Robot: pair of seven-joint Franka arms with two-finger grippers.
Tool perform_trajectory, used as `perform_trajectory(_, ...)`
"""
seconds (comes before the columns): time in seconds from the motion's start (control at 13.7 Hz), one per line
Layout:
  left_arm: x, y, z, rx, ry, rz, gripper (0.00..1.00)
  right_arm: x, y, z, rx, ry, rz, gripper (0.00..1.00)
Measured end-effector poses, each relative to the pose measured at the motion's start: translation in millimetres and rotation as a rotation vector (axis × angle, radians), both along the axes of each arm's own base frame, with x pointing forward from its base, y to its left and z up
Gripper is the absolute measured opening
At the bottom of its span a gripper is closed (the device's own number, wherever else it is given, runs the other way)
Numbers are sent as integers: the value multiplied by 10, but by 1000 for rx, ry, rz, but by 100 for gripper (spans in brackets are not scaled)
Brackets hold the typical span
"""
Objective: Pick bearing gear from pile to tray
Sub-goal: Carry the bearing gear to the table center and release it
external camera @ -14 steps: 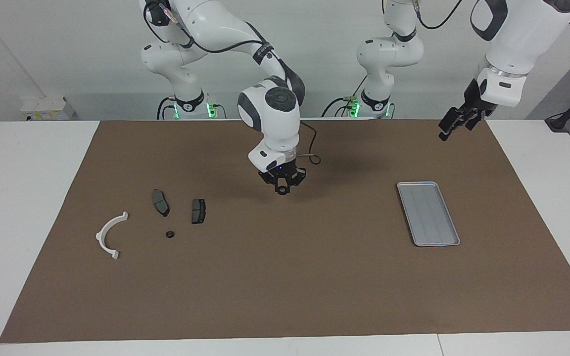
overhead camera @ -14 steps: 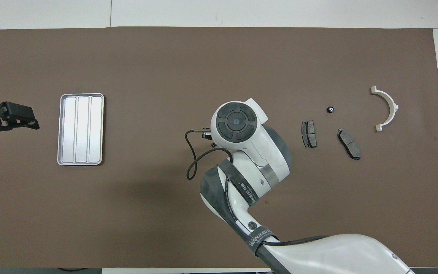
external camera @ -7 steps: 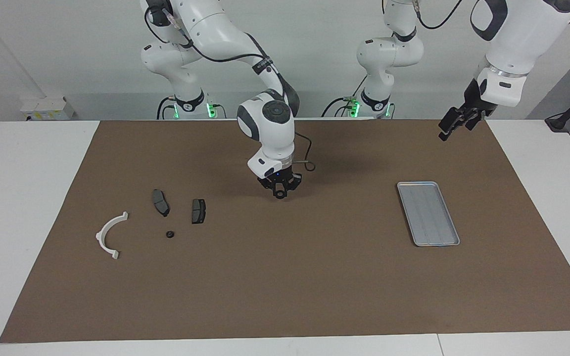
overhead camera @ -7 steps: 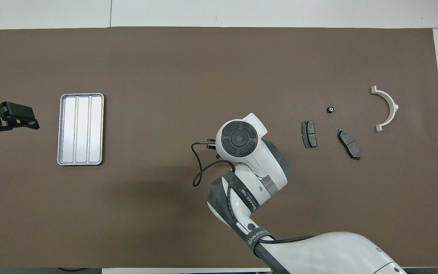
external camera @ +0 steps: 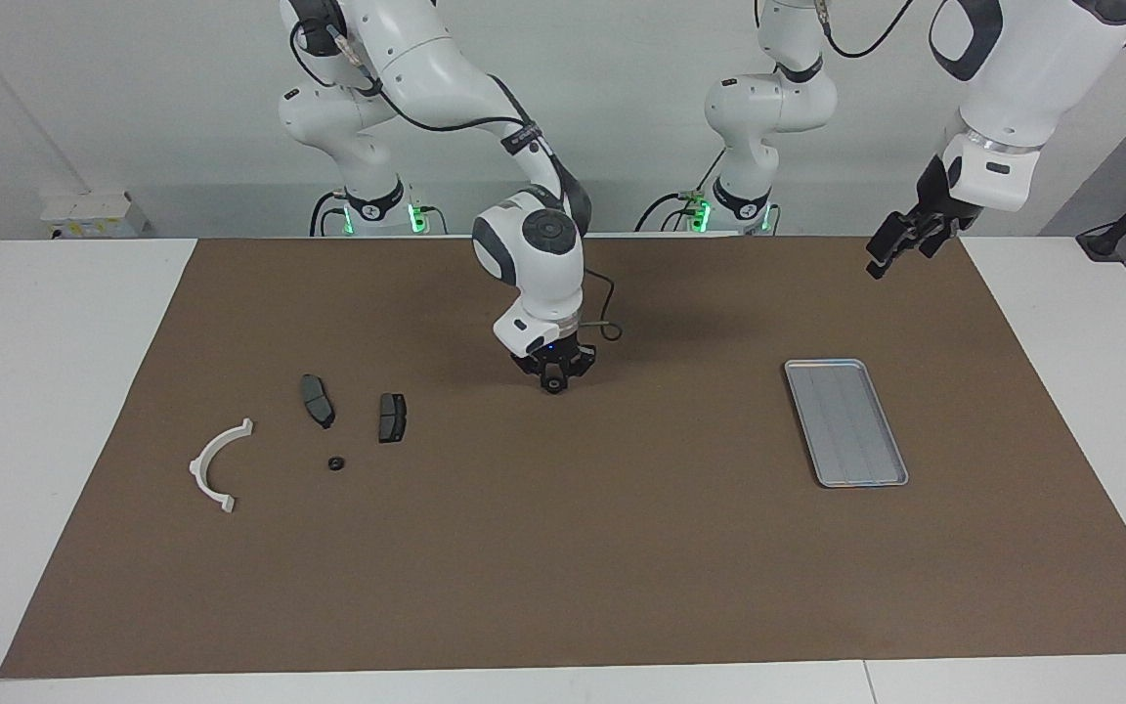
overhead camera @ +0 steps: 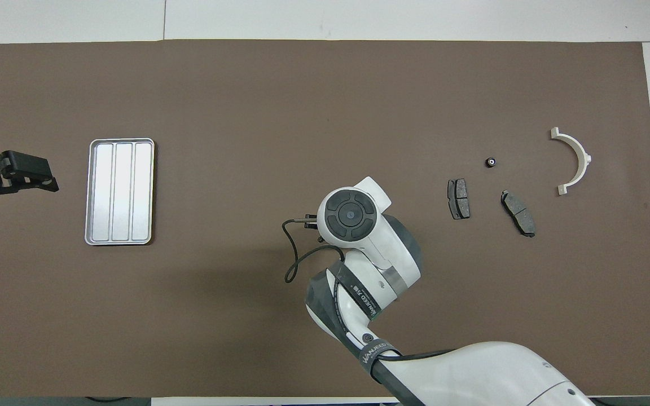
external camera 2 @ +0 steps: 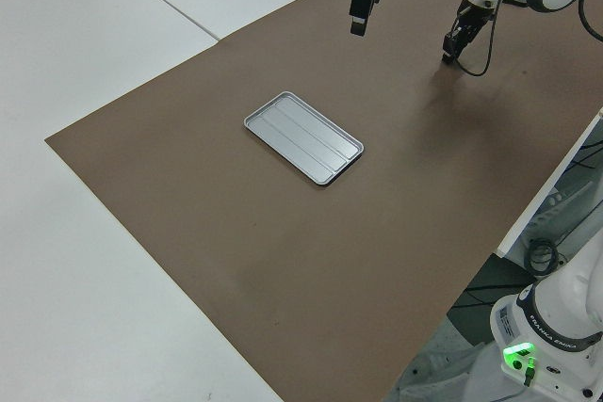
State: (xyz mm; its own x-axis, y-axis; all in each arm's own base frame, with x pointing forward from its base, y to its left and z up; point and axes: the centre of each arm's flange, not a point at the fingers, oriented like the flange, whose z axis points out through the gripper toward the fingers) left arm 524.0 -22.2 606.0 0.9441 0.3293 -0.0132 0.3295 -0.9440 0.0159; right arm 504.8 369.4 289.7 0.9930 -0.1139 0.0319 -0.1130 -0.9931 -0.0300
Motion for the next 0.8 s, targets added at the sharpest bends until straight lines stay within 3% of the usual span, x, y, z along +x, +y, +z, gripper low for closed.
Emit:
perform_trajectory(0.22, 0, 0, 0, 0, 0, 0, 100, -7, -1, -12, 1, -2, 0, 39)
perform_trajectory(0.44, 0, 0, 0, 0, 0, 0, 100, 3, 2, 6, 2, -3, 0, 76)
perform_trajectory(0.51, 0, 0, 0, 0, 0, 0, 100, 30, -4, 55, -1, 0, -3, 80)
perform_trajectory(0.66, 0, -1, 0, 0, 0, 0, 100, 184, -102, 324, -4, -2, -30, 80)
perform_trajectory(0.8, 0, -5, 0, 0, 0, -1, 100, 495, -447, 787, 4, -25, -57, 90)
